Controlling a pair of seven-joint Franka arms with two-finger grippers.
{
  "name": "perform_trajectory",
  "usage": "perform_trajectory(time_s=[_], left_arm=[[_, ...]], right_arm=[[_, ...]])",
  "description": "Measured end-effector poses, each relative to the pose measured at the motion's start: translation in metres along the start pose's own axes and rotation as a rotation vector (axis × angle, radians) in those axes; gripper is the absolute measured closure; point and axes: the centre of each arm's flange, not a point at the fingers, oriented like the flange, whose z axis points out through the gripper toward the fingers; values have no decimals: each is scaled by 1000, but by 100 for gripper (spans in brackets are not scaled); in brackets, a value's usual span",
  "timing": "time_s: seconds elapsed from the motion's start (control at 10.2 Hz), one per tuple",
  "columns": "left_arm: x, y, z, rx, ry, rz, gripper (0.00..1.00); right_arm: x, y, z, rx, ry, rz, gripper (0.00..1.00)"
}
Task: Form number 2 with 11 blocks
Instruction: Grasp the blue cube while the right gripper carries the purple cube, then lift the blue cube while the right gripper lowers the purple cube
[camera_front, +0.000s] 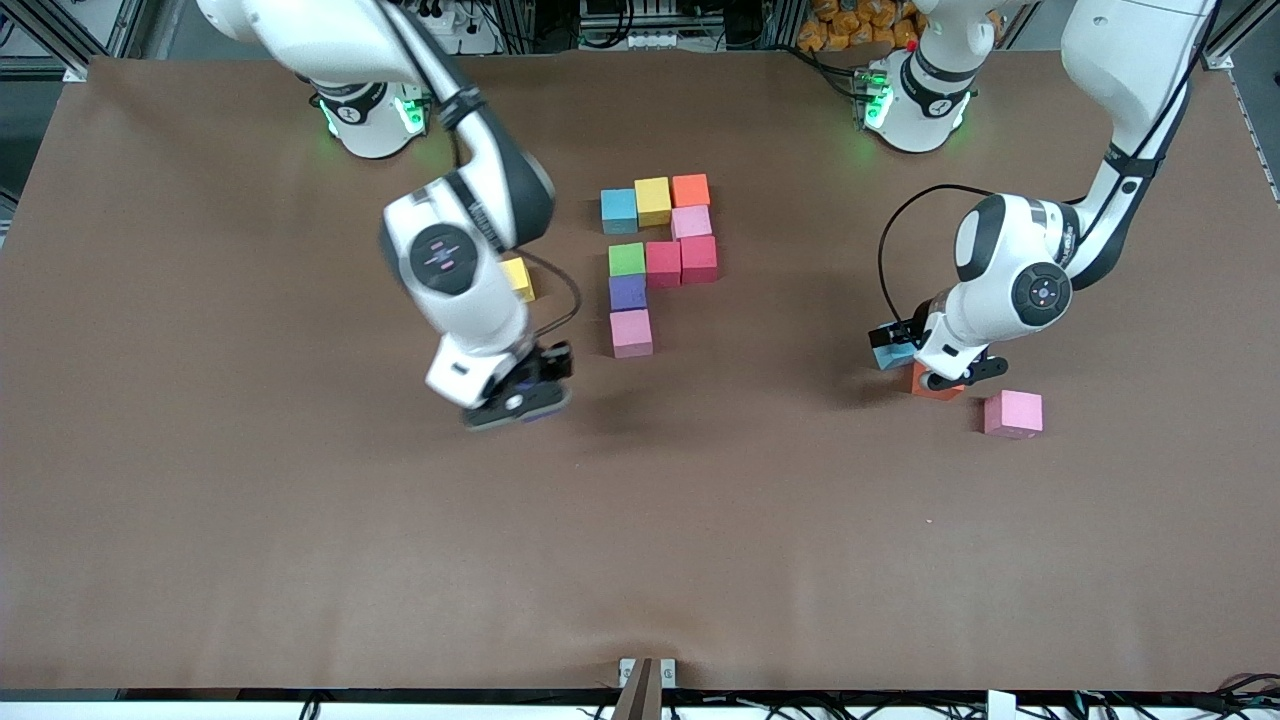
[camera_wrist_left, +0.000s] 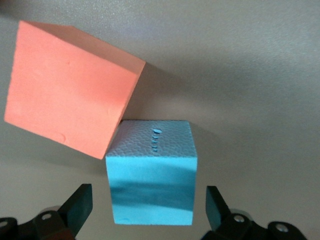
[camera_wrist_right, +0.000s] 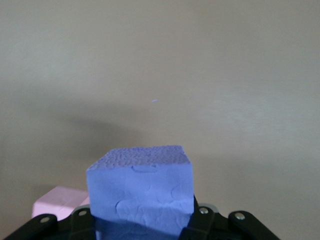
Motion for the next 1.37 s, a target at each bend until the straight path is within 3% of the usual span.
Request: perform_trajectory(time_s=[0.39, 0.49, 0.59, 0.79, 0.88, 1.08, 1.37], left_arm=[[2, -1, 5, 2, -8, 1, 1], [2, -2, 6, 2, -10, 1, 9], [2, -2, 7, 8, -8, 10, 10], [4, -2, 5, 30, 5, 46, 34], [6, -1, 2, 28, 13, 53, 41], [11, 10, -16, 18, 49, 49, 45], [0, 67, -83, 30, 63, -3, 46]], right_arm=[[-19, -71, -3, 15, 29, -241, 42], [-24, -82, -2, 21, 32, -304, 42], [-28, -92, 0, 27, 28, -373, 42], [-40, -110, 11, 33, 9, -517, 42], [-47, -120, 19, 33, -3, -593, 42], [-58, -138, 39, 33, -27, -698, 42], [-62, -155, 56, 32, -25, -763, 42]])
